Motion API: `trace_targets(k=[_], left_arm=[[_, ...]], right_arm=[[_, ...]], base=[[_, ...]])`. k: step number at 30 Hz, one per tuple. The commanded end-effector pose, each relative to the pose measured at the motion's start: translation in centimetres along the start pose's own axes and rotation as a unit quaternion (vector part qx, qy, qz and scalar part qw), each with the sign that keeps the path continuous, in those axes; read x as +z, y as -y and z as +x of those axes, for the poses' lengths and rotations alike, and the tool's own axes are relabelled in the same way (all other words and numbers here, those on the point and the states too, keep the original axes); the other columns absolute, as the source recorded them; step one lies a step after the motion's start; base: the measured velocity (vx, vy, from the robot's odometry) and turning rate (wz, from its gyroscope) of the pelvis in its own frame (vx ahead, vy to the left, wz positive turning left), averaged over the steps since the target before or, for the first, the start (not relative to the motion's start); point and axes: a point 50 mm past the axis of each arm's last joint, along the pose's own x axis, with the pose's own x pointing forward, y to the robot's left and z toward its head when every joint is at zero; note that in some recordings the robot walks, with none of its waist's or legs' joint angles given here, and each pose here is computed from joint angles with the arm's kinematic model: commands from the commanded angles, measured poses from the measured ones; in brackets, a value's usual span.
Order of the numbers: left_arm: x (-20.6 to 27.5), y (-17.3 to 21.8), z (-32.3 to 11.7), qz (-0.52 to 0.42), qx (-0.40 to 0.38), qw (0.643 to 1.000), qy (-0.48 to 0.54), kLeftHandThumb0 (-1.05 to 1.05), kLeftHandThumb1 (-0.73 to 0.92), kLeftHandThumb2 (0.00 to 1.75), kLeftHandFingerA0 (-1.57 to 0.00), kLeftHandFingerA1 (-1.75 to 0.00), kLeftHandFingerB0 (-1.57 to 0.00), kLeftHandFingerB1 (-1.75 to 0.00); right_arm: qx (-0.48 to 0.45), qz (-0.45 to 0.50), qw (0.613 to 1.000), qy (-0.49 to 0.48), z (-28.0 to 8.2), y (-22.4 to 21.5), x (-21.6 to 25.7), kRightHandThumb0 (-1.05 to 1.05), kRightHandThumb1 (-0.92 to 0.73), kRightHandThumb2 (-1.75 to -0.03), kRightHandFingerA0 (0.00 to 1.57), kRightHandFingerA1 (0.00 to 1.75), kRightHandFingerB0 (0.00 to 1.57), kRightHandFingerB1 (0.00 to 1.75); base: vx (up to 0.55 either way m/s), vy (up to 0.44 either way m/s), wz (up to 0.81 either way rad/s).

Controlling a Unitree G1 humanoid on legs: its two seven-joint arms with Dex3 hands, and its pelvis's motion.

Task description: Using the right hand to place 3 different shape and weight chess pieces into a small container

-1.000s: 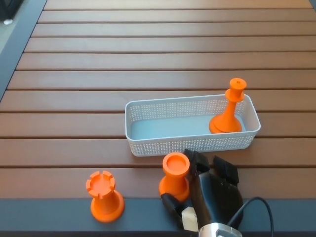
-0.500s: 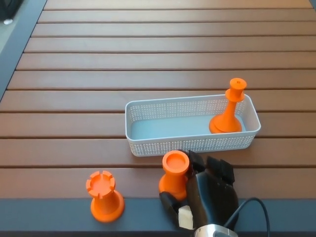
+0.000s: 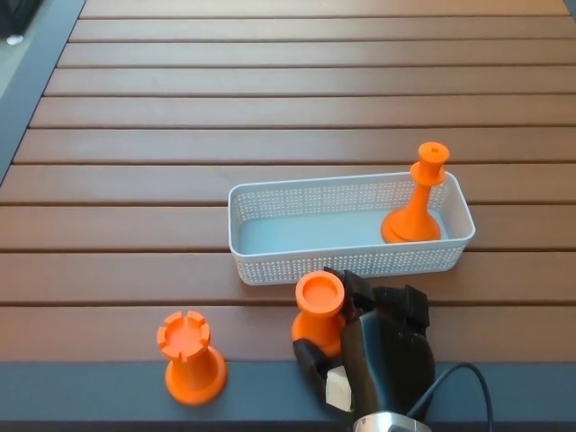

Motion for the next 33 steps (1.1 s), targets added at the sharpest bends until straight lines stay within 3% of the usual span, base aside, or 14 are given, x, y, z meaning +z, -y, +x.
trace_targets(k=[1, 2, 3, 5, 7, 8, 9, 11, 12, 13, 14, 21, 22, 33], left_arm=[[-1.4, -0.4, -0.8, -0.013, 0.014, 0.999, -0.038, -0.11, 0.18, 1.62, -1.48, -1.30, -1.43, -1.30], [-1.4, -0.4, -0.8, -0.014, 0.015, 0.999, -0.039, -0.11, 0.18, 1.62, -1.48, -1.30, -1.43, -1.30], [-1.4, -0.4, -0.8, -0.013, 0.015, 0.999, -0.040, -0.06, 0.54, 1.26, -1.44, -1.32, -1.43, -1.31], [-1.5, -0.4, -0.8, -0.003, 0.014, 0.999, -0.038, -0.07, 0.54, 1.26, -1.43, -1.32, -1.42, -1.31], [-1.4, -0.3, -0.9, 0.000, 0.011, 0.999, -0.035, -0.05, 0.52, 1.26, -1.45, -1.32, -1.44, -1.31], [-1.4, -0.2, -0.8, -0.005, 0.011, 0.999, -0.035, -0.05, 0.52, 1.26, -1.45, -1.32, -1.44, -1.31], [-1.4, -0.1, -0.8, -0.007, 0.013, 0.999, -0.035, -0.16, 0.18, 1.62, -1.50, -1.29, -1.44, -1.29], [-1.4, -0.1, -0.8, -0.004, 0.016, 0.999, -0.033, -0.16, 0.18, 1.62, -1.50, -1.29, -1.44, -1.29], [-1.3, -0.1, -0.7, -0.007, 0.015, 0.999, -0.032, -0.16, 0.19, 1.63, -1.51, -1.30, -1.45, -1.29], [-1.2, -0.1, -0.7, -0.011, 0.013, 0.999, -0.032, -0.16, 0.19, 1.63, -1.51, -1.30, -1.45, -1.29], [-1.2, -0.1, -0.6, -0.013, 0.014, 0.999, -0.030, -0.15, 0.17, 1.67, -1.51, -1.31, -1.46, -1.28], [-1.2, -0.2, -0.6, -0.013, 0.013, 0.999, -0.031, -0.14, 0.16, 1.67, -1.51, -1.30, -1.46, -1.27], [-1.2, -0.5, -0.7, -0.006, 0.015, 0.999, -0.030, -0.16, 0.18, 1.62, -1.48, -1.34, -1.43, -1.32], [-1.2, -0.6, -0.7, -0.009, 0.015, 0.999, -0.034, -0.13, 0.16, 1.65, -1.50, -1.29, -1.44, -1.27]], right_arm=[[0.026, 0.278, 0.957, -0.077, -0.4, -2.1, 10.3, -0.47, -0.79, -0.64, 0.95, 1.18, 0.34, 0.47], [0.028, 0.285, 0.955, -0.079, -0.4, -2.1, 10.4, -0.47, -0.79, -0.64, 0.95, 1.18, 0.34, 0.47], [0.027, 0.298, 0.951, -0.081, -0.3, -2.1, 10.6, -0.39, -0.80, -0.66, 1.03, 1.37, 0.40, 0.51], [0.023, 0.316, 0.945, -0.080, -0.2, -2.2, 10.9, -0.32, -0.86, -0.65, 1.05, 1.52, 0.49, 0.52], [0.026, 0.314, 0.946, -0.076, 0.1, -2.2, 11.2, -0.28, -0.81, -0.68, 0.90, 1.75, 0.74, 0.71], [0.029, 0.312, 0.947, -0.076, 0.2, -2.1, 11.3, -0.28, -0.81, -0.68, 0.90, 1.75, 0.74, 0.71], [0.033, 0.309, 0.948, -0.074, 0.3, -2.2, 11.6, -0.26, -0.80, -0.76, 0.94, 1.75, 0.81, 0.86], [0.035, 0.310, 0.947, -0.072, 0.3, -2.2, 11.7, -0.26, -0.80, -0.76, 0.94, 1.75, 0.81, 0.86], [0.038, 0.308, 0.948, -0.073, 0.3, -2.3, 11.8, -0.27, -0.78, -0.86, 0.92, 1.75, 0.80, 1.12], [0.041, 0.307, 0.948, -0.075, 0.5, -2.3, 11.8, -0.27, -0.78, -0.86, 0.92, 1.75, 0.80, 1.12], [0.043, 0.302, 0.949, -0.075, 0.5, -2.5, 11.8, -0.27, -0.77, -0.97, 0.88, 1.75, 0.74, 1.45], [0.040, 0.295, 0.952, -0.076, 0.8, -2.7, 11.7, -0.28, -0.75, -0.99, 0.88, 1.75, 0.72, 1.51], [0.031, 0.303, 0.949, -0.076, 0.8, -2.8, 11.5, -0.26, -0.78, -1.03, 0.91, 1.75, 0.57, 1.73], [-0.023, 0.373, 0.916, -0.148, 0.0, -3.1, 9.9, -0.25, -0.82, -0.93, 0.83, 1.75, 0.56, 1.75]], base=[[0.00, 0.000, 0.00], [0.00, 0.000, 0.00], [0.00, 0.000, 0.00], [0.00, 0.000, 0.00], [0.00, 0.000, 0.00], [0.00, 0.000, 0.00], [0.00, 0.000, 0.00], [0.00, 0.000, 0.00], [0.00, 0.000, 0.00], [0.00, 0.000, 0.00], [0.00, 0.000, 0.00], [0.00, 0.000, 0.00], [0.00, 0.000, 0.00], [0.00, 0.000, 0.00]])
